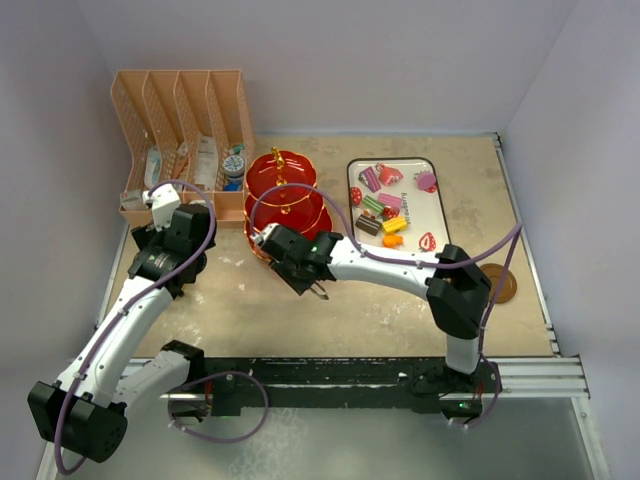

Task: Serve the afternoon tea
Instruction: Place the desert on the desert table, then adjust the dessert on the tray.

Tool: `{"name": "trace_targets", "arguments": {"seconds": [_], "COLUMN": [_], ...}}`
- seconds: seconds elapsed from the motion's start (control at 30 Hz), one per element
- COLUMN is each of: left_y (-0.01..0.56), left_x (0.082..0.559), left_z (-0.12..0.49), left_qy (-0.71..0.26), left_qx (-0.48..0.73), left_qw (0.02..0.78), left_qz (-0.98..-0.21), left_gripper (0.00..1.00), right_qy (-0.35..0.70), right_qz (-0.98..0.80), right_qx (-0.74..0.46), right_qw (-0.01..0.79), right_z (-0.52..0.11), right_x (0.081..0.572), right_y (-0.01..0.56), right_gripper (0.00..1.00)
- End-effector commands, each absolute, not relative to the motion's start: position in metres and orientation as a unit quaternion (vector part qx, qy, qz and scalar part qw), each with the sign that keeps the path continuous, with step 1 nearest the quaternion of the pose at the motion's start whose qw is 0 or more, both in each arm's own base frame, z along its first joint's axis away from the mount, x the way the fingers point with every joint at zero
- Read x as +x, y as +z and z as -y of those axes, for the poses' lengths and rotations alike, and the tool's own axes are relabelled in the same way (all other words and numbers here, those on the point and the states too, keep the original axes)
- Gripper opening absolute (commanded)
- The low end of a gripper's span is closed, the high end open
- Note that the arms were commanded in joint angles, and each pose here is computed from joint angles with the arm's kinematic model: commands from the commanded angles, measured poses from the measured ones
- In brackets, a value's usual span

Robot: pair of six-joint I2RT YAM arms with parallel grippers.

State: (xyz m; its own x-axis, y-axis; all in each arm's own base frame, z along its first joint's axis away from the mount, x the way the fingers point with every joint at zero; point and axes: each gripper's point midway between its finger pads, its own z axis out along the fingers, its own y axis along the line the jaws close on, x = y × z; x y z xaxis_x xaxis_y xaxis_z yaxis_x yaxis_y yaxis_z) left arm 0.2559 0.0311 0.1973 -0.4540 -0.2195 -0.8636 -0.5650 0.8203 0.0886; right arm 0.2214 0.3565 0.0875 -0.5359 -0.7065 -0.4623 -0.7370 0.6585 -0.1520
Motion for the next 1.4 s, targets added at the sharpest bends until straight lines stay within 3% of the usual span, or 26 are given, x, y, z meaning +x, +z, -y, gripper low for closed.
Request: {"name": "trace_targets", "arguments": {"seconds": [0.0,0.23,0.57,1.37], "left_y": [0.206,0.206,0.209,0.219], "left_x": [0.26,0.26,0.257,0.253], "left_z": [-0.03,-0.03,-0.033,-0.036], "left_qy": [0.179,0.179,0.183,0.176], "left_qx": [-0.241,-0.241,-0.247,-0.259], "left_qw": [0.479,0.479,0.483,0.498], "left_qz": [-0.825,-0.825,-0.82,-0.809], "left_gripper": [0.93,0.93,0.93,0.97], "right_qy": [0.097,0.121,0.253,0.268], "right_qz": [-0.865,-0.869,-0.847,-0.902], "right_qx": [-0.4,-0.391,-0.4,-0.243], "right_qw": [0.287,0.277,0.242,0.233], "right_z": [-0.373,-0.376,-0.391,-0.296], "right_x": [0.216,0.208,0.166,0.121], "right_y": [0.135,0.135,0.156,0.162], "right_gripper": [0.39,0.39,0.37,0.36]}}
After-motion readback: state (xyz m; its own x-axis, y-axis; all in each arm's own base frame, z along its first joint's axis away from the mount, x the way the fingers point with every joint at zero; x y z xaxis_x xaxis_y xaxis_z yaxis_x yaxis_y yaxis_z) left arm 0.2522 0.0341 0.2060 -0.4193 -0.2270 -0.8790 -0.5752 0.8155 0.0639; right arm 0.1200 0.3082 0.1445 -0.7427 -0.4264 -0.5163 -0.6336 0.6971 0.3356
